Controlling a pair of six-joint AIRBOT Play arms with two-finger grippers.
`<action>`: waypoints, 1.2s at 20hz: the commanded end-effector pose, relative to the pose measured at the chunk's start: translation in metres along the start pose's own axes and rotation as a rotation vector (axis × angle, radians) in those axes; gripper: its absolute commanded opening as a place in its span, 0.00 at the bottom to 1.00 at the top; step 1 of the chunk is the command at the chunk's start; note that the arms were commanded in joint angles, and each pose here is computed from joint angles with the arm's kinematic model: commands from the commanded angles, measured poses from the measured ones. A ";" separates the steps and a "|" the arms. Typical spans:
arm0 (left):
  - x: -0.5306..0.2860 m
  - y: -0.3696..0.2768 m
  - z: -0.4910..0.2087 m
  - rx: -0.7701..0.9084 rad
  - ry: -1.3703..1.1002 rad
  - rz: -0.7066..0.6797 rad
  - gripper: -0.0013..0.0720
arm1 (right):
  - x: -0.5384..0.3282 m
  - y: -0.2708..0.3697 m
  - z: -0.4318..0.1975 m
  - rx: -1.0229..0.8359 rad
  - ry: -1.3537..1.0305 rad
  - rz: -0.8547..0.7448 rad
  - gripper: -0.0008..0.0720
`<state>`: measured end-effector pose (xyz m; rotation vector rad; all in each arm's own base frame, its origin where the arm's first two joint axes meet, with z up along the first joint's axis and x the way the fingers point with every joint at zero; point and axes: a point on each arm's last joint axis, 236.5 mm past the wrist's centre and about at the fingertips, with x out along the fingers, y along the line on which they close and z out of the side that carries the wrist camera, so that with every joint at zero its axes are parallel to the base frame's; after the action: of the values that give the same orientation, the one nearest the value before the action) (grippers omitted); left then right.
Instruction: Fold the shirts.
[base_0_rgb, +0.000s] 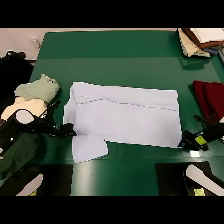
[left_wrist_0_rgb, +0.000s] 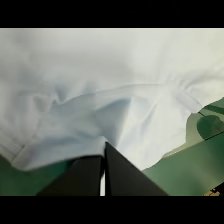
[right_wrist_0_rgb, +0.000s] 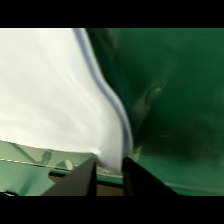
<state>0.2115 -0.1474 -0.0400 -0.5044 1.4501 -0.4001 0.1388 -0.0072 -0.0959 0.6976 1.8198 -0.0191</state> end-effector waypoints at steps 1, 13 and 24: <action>-0.005 0.005 -0.005 0.031 0.031 0.037 0.04 | -0.008 0.011 0.022 -0.080 -0.077 -0.035 0.09; -0.091 -0.024 -0.070 0.124 0.013 0.083 0.04 | -0.121 0.032 -0.015 -0.220 -0.366 -0.189 0.03; -0.063 -0.010 0.126 0.148 -0.214 0.180 0.04 | -0.133 0.118 0.116 -0.403 -0.374 -0.214 0.03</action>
<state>0.2814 -0.1179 0.0376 -0.3028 1.2743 -0.3391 0.2758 -0.0150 0.0257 0.2068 1.4662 0.0480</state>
